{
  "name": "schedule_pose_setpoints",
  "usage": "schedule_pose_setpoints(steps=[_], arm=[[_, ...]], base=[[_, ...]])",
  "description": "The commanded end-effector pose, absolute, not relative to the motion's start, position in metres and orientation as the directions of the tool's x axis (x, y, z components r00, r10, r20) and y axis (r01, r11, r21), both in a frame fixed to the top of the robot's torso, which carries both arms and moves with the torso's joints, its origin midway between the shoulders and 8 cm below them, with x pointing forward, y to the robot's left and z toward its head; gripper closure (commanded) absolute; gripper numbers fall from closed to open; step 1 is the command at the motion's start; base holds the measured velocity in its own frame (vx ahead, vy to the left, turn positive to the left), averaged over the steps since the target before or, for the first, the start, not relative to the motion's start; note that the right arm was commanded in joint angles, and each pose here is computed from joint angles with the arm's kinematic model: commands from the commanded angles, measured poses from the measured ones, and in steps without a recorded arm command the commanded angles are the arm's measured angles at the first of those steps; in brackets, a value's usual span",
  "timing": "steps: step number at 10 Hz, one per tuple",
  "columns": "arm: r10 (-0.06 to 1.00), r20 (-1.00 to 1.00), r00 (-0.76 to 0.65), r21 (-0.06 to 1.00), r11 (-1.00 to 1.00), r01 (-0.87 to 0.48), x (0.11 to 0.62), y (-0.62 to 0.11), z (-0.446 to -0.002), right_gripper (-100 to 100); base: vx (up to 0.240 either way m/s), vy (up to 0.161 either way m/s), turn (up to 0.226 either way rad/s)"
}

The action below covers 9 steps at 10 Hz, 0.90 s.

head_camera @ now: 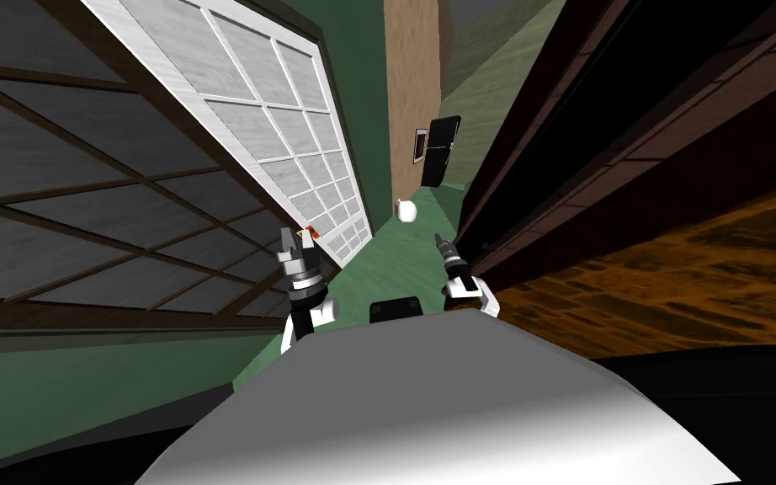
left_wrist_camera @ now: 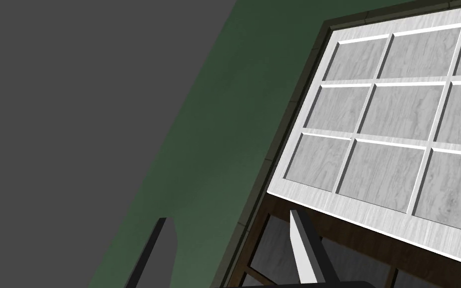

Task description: Push the door open

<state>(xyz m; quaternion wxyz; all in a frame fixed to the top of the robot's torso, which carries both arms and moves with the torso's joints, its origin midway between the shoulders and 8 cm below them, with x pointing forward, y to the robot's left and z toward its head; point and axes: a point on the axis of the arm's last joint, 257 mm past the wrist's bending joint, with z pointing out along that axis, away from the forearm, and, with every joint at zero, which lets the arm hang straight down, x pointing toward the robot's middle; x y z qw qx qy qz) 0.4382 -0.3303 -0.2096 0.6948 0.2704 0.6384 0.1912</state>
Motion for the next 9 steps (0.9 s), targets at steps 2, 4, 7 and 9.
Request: schedule_pose_setpoints(steps=[2,4,7,9], arm=[[0.567,-0.821,0.062,0.570,0.811,0.134,0.438,-0.335,-0.230,-100],[0.535,-0.845,0.024,0.531,0.830,0.171,0.439,-0.338,-0.246,-100],[0.482,-0.875,-0.044,0.461,0.858,0.227,0.439,-0.345,-0.272,-100],[0.455,-0.887,-0.080,0.424,0.870,0.252,0.438,-0.349,-0.285,-100]], base=[[0.170,-0.021,0.237],[0.171,-0.041,0.233],[0.179,-0.019,0.264],[0.164,-0.059,0.210]])
